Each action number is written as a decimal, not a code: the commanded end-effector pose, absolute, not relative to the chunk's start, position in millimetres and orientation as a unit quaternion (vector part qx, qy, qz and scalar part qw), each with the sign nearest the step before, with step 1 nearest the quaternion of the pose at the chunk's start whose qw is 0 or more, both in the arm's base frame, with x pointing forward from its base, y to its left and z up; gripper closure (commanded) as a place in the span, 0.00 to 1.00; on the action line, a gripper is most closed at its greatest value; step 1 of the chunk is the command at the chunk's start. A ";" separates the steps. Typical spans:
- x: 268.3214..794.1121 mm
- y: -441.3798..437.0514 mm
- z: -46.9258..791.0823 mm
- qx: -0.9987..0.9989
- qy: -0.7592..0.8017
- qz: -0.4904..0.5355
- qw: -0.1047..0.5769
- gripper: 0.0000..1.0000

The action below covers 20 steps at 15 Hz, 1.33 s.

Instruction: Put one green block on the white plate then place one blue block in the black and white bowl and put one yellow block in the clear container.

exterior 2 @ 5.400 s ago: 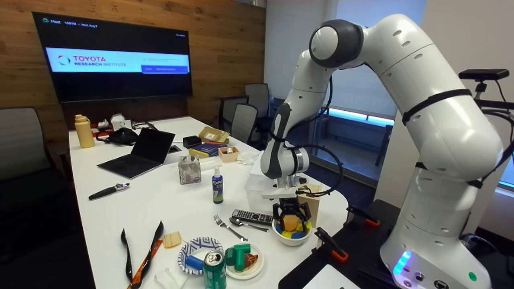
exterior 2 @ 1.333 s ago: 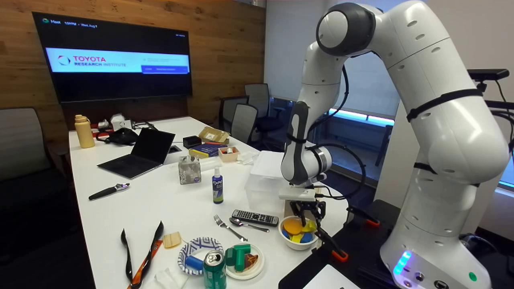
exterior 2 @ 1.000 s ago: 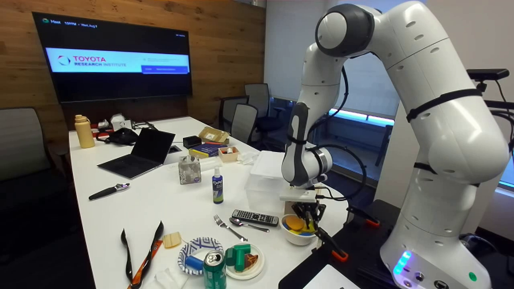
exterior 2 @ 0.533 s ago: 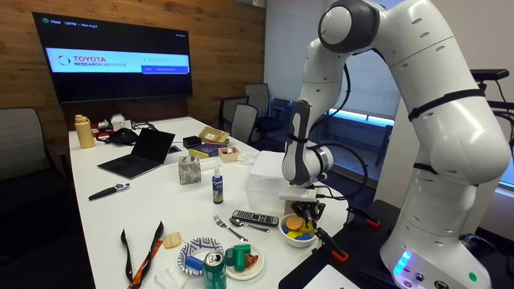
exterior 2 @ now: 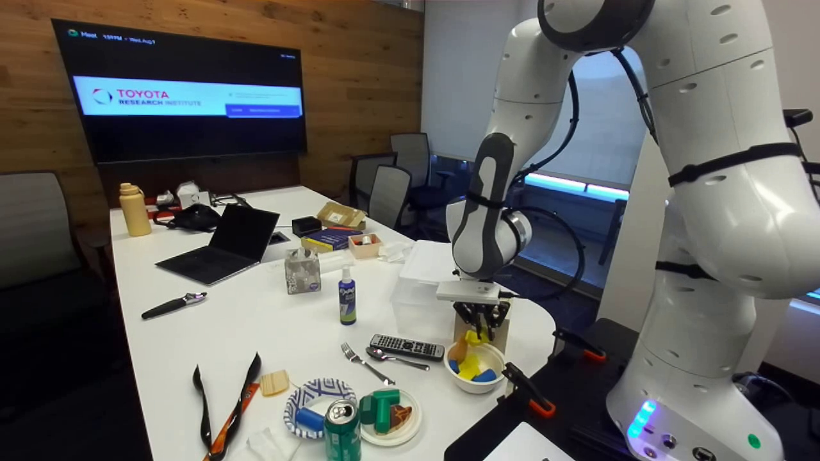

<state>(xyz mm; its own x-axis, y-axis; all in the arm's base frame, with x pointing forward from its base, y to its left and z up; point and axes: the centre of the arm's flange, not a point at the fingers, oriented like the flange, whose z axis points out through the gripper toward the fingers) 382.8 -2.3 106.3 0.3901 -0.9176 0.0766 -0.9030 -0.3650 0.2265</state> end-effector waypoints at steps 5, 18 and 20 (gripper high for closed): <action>462.6 -21.4 173.4 0.840 -0.520 0.095 0.122 0.93; 574.9 -49.5 139.1 0.884 -0.453 0.098 0.054 0.40; 571.0 -51.9 138.0 0.885 -0.453 0.100 0.048 0.25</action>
<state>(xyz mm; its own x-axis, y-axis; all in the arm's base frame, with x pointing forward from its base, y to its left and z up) 565.4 -46.6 138.7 0.5617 -0.7959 0.2259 -0.8198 -0.5721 0.0228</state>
